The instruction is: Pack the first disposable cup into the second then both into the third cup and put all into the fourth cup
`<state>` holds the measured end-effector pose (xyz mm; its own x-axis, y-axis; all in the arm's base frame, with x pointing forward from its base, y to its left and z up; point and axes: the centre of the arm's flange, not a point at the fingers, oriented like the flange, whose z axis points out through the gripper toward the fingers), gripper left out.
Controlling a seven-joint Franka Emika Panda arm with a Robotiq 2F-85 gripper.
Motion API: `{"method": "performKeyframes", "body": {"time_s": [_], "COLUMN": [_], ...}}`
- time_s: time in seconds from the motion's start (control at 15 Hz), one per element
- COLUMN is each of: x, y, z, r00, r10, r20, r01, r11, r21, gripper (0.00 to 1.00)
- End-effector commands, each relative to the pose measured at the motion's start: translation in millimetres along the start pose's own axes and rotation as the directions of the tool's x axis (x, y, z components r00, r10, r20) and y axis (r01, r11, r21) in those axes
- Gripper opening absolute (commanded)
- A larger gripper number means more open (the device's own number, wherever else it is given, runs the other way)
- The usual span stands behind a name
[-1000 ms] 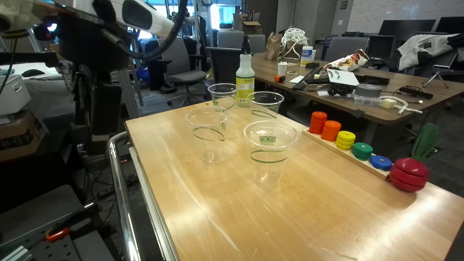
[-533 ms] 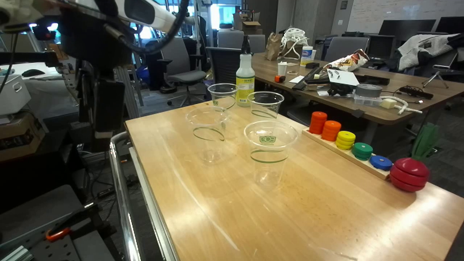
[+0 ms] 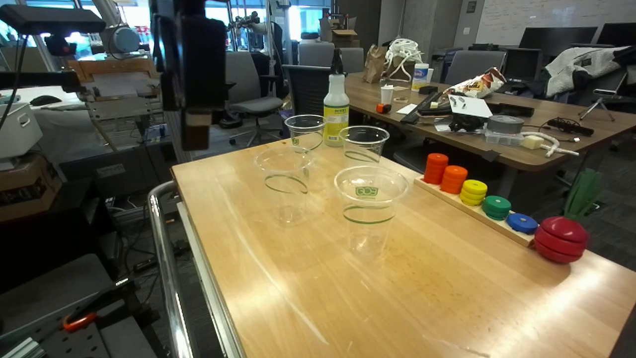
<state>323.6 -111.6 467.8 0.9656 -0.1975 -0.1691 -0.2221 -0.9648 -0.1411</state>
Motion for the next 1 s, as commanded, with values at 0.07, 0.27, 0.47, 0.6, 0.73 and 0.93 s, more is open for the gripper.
{"method": "performKeyframes", "body": {"time_s": [0.07, 0.27, 0.47, 0.6, 0.73, 0.93], "x": [64.3, 99.2, 126.9, 140.1, 149.6, 158.5], "y": [41.2, 60.7, 73.0, 81.0, 90.7, 107.6], "z": [-35.1, -33.3, -15.7, -1.4, 11.7, 23.5], "r00": [0.999, 0.997, 0.994, 0.989, 0.984, 0.977], "r10": [0.037, 0.077, 0.099, 0.125, 0.160, 0.201], "r20": [-0.003, 0.014, 0.052, 0.075, 0.082, 0.072], "r01": [-0.037, -0.078, -0.099, -0.124, -0.159, -0.200], "r11": [0.999, 0.997, 0.995, 0.992, 0.987, 0.980], "r21": [0.025, 0.019, -0.002, -0.015, -0.028, -0.020], "gripper": [1.00, 1.00, 1.00, 1.00, 1.00, 1.00]}}
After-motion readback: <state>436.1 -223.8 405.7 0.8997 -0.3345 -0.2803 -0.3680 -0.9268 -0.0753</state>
